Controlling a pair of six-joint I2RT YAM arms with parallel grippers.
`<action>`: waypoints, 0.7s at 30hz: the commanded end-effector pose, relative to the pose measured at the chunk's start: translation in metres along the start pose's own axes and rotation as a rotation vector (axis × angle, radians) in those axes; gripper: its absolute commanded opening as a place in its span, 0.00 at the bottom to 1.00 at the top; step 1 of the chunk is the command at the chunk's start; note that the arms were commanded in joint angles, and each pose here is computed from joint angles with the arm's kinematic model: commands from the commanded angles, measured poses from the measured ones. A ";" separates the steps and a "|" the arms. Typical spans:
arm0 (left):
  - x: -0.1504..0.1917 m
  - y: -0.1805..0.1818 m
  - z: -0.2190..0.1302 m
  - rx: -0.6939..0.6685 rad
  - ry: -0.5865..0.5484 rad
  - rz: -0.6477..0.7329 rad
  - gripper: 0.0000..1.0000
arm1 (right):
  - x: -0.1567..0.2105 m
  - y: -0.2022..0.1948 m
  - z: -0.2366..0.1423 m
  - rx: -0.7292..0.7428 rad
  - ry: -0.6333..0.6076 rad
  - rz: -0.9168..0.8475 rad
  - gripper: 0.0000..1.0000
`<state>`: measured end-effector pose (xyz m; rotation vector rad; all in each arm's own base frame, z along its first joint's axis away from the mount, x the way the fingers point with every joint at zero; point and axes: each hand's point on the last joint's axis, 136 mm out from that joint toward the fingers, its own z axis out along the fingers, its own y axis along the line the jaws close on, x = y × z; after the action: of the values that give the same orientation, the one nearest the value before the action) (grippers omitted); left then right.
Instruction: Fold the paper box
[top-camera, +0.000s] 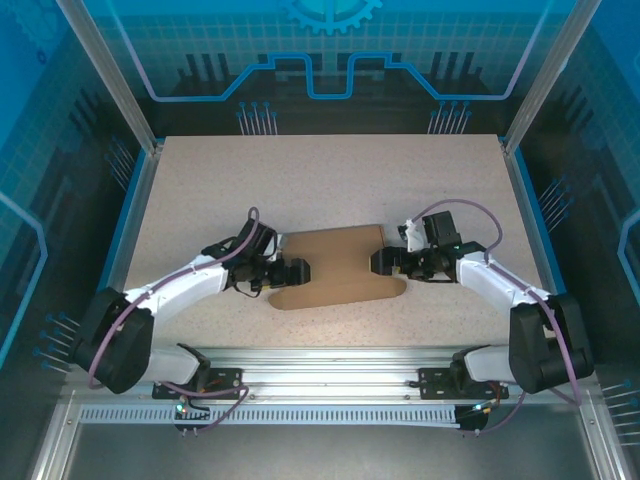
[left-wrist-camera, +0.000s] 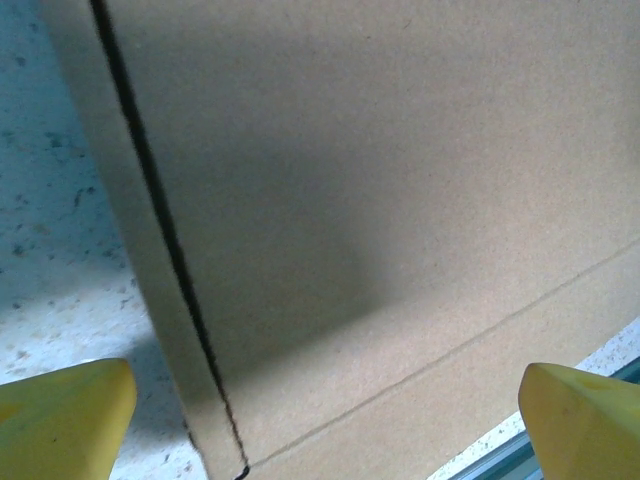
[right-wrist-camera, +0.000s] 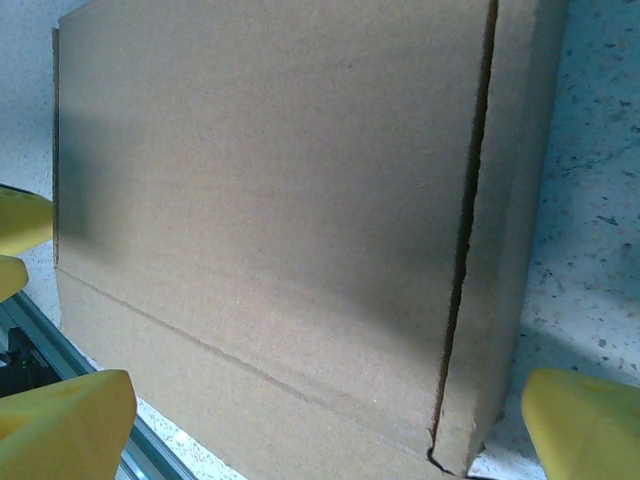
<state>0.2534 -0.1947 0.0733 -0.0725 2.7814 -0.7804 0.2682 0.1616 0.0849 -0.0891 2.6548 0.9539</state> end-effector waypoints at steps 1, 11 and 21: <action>0.002 -0.007 0.004 0.052 0.017 -0.011 0.99 | 0.002 0.008 0.005 -0.026 0.014 -0.019 1.00; -0.005 -0.027 0.002 0.152 -0.012 -0.021 0.99 | 0.004 0.025 0.012 -0.073 0.036 -0.063 1.00; -0.009 -0.037 -0.005 0.196 -0.036 -0.018 0.99 | 0.004 0.039 0.008 -0.101 0.013 -0.102 1.00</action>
<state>0.2602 -0.2016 0.0761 -0.1442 2.7343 -0.8633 0.2682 0.1741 0.0838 -0.1555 2.6415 0.9327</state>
